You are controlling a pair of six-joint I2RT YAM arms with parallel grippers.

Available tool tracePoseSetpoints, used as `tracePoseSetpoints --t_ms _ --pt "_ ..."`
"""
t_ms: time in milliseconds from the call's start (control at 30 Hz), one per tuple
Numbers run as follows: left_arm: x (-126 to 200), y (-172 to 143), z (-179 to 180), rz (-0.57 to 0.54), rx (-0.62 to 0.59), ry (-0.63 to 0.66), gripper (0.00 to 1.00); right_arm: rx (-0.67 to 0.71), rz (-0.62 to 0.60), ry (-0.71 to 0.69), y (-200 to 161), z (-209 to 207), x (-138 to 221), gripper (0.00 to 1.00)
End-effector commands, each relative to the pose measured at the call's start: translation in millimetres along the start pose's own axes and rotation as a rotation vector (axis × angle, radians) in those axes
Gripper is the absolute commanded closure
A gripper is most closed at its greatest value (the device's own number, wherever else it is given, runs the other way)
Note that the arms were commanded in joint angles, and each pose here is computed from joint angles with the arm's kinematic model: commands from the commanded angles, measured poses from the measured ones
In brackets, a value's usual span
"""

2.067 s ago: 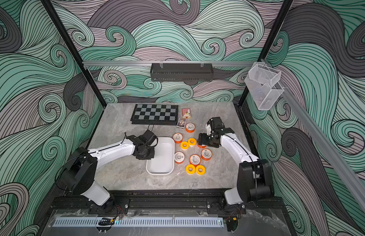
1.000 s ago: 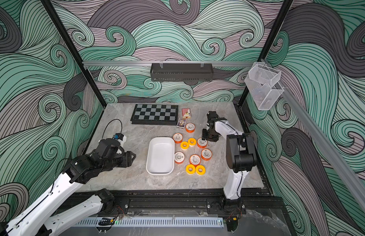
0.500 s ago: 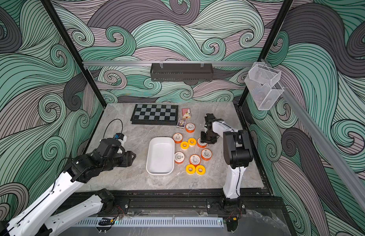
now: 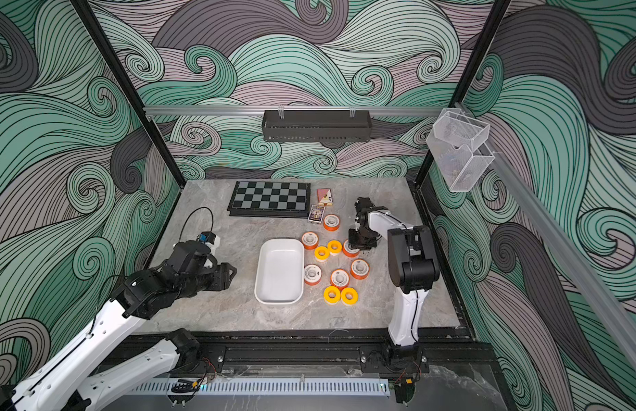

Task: Put the sealing tape into the storage box
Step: Pick up the sealing tape at the center of the board.

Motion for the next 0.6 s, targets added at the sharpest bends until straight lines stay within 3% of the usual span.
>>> tracePoseSetpoints --t_ms 0,267,567 --pt "1 0 3 -0.013 -0.013 0.015 0.40 0.006 -0.042 -0.013 2 2 19 0.71" --pt "2 1 5 -0.025 -0.011 0.018 0.40 0.063 -0.118 -0.002 -5 21 68 0.73" --pt "4 1 4 -0.031 -0.010 0.010 0.40 0.319 -0.214 0.186 -37 132 134 0.71"
Point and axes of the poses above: each gripper's point midway between its finger pads, its own x axis back along the fingers, its own z axis along the line the jaws close on, y = z × x, the point moved 3 cm from there along x, back along the fingers, and after that the axes turned 9 degrees about x, right-handed, at the moved point
